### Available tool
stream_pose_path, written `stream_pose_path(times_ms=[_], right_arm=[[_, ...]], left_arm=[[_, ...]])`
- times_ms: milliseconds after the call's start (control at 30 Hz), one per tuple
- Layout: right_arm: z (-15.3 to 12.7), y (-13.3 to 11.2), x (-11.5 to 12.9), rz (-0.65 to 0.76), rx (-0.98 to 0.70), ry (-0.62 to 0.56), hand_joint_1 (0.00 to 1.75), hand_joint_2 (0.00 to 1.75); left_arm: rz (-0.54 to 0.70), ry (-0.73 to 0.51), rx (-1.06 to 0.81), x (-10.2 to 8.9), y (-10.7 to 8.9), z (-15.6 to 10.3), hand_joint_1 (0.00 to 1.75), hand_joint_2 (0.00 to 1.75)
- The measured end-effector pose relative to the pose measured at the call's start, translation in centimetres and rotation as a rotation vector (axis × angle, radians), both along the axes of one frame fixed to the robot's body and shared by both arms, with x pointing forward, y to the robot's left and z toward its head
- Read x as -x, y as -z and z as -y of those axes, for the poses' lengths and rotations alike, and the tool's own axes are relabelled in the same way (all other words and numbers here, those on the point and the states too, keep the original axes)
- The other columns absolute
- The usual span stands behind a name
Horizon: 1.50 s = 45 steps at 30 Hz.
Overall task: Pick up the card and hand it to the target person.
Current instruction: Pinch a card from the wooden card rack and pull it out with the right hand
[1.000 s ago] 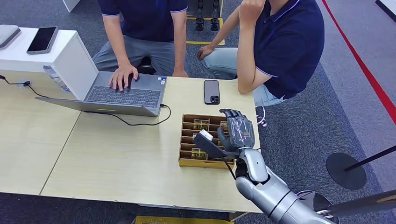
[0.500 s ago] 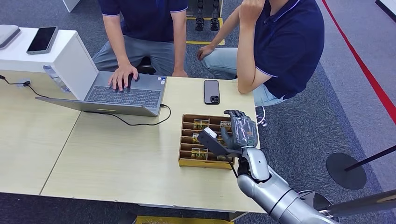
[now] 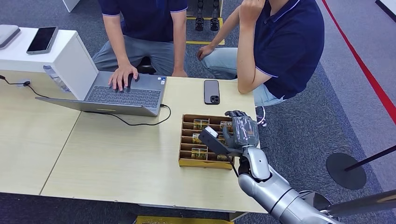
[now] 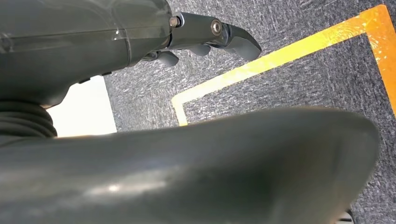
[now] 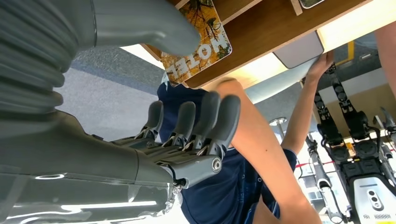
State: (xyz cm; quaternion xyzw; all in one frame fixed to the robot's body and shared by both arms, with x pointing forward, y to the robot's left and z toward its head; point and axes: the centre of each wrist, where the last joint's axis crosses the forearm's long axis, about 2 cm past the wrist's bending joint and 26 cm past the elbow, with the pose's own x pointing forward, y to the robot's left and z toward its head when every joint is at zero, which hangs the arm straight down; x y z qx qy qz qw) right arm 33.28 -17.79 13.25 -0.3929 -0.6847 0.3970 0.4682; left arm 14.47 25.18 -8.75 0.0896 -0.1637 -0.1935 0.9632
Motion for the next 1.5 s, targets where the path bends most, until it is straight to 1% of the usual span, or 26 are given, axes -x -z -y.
stream_pose_path(times_ms=[200, 267, 333, 667, 867, 1167, 1500], right_arm=[[0.12, 0.07, -0.04, -0.004, 0.002, 0.004, 1.13, 1.75], [0.13, 0.06, -0.06, -0.004, 0.002, 0.004, 1.13, 1.75], [0.13, 0.05, -0.06, -0.004, 0.002, 0.004, 1.10, 1.75], [0.21, 0.22, -0.03, -0.015, 0.006, 0.005, 0.83, 1.75], [0.26, 0.32, -0.05, -0.023, 0.008, 0.008, 0.82, 1.75], [0.29, 0.38, -0.06, -0.028, 0.008, 0.009, 0.95, 1.75], [0.38, 0.51, -0.08, -0.038, 0.007, 0.013, 0.86, 1.75]], left_arm=[[-0.001, 0.001, 0.003, -0.01, 0.00, 0.01, 0.00, 0.00], [-0.001, 0.002, 0.003, -0.02, -0.01, 0.01, 0.00, 0.00], [-0.001, 0.002, 0.004, -0.02, -0.01, 0.01, 0.00, 0.00], [0.000, 0.003, 0.005, -0.09, -0.03, 0.02, 0.00, 0.00], [0.000, 0.003, 0.004, -0.18, -0.06, 0.04, 0.00, 0.00], [-0.001, 0.005, 0.007, -0.21, -0.08, 0.18, 0.00, 0.00], [-0.001, 0.006, 0.010, -0.23, -0.10, 0.32, 0.00, 0.00]])
